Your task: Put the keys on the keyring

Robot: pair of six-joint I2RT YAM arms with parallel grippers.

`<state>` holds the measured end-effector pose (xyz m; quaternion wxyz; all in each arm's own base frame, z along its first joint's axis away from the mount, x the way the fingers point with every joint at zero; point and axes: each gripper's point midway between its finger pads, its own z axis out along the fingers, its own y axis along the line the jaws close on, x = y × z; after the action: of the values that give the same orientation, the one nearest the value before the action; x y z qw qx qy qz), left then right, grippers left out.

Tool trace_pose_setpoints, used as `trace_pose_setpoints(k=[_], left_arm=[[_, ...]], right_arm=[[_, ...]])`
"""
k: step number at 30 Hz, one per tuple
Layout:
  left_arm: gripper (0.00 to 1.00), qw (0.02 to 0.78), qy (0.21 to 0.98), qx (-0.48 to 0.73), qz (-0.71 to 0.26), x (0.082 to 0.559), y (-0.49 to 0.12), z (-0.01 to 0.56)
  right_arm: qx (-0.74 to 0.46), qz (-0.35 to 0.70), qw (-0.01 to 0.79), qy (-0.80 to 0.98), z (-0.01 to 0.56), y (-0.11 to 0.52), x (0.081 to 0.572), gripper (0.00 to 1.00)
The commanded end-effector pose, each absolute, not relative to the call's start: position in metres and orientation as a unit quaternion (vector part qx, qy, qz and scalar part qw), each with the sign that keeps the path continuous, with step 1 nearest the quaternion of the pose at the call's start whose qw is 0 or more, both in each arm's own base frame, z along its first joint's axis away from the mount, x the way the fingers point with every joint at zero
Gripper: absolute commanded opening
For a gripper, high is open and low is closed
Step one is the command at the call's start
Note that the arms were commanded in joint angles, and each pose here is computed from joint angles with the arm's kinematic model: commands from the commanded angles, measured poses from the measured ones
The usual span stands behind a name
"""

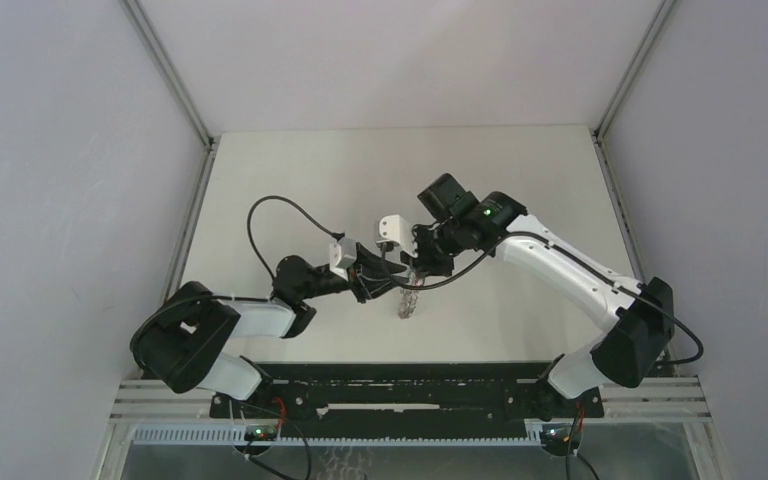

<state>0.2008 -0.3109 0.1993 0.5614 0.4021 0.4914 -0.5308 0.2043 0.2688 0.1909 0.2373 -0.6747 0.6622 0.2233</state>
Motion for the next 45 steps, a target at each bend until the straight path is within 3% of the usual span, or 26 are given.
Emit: trace_pose_setpoints(k=[1,45], left_arm=[[0.31,0.57,0.477,0.416,-0.524,0.197,-0.308,0.204],[0.21,0.545,0.468,0.429,-0.548,0.191,-0.323,0.202]], right_arm=[[-0.677,0.179,0.221,0.679,0.197,0.262,0.208,0.0],[-0.715,0.195,0.226,0.632,0.203,0.296,0.195,0.0]])
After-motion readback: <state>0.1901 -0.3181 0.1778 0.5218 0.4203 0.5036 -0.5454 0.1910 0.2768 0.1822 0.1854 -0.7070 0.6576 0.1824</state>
